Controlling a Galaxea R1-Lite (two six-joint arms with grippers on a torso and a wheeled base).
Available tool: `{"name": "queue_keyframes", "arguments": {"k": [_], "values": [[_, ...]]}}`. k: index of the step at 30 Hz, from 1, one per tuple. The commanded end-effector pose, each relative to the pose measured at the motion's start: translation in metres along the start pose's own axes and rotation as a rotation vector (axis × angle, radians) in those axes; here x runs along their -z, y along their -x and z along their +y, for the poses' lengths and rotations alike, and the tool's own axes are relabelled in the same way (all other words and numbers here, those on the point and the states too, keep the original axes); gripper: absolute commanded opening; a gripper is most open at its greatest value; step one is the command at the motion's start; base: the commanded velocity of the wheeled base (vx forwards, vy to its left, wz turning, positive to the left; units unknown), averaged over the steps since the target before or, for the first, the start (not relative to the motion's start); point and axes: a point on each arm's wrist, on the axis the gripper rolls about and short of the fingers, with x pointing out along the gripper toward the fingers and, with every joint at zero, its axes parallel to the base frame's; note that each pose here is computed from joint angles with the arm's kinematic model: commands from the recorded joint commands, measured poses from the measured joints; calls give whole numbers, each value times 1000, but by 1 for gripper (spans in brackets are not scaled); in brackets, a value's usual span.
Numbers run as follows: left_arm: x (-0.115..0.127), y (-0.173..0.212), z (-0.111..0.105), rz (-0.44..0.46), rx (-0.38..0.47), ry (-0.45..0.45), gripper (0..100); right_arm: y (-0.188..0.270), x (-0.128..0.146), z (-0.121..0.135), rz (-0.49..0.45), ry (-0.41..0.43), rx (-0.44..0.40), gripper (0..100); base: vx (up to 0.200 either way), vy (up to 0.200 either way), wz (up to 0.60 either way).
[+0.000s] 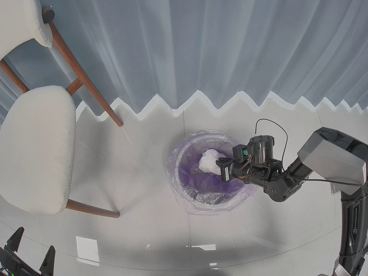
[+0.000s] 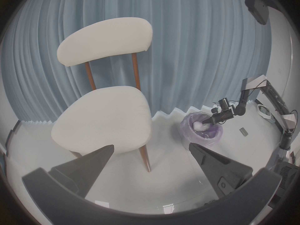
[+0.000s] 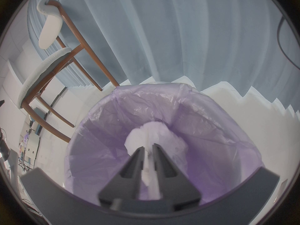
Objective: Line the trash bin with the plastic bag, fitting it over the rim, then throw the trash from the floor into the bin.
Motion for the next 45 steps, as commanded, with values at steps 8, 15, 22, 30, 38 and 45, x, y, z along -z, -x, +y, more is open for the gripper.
{"name": "queue_keyframes", "arguments": {"k": [8,15,22,30,38,45], "values": [[3,-1,7,17,-294,10,100,20,-19,21,-36,-27,12,100,0,0,0],[3,-1,5,17,-209,38,100,119,-76,19,-192,-86,87,100,0,0,0],[4,-1,0,21,20,12,100,233,-70,-11,-274,-135,260,100,0,0,0],[3,0,8,14,-365,75,100,315,-43,-25,-366,-167,433,100,0,0,0],[5,0,10,30,-249,74,100,359,-22,-7,-460,-114,497,100,0,0,0],[4,0,7,3,-69,37,100,373,8,3,-442,-124,537,100,0,0,0]]}}
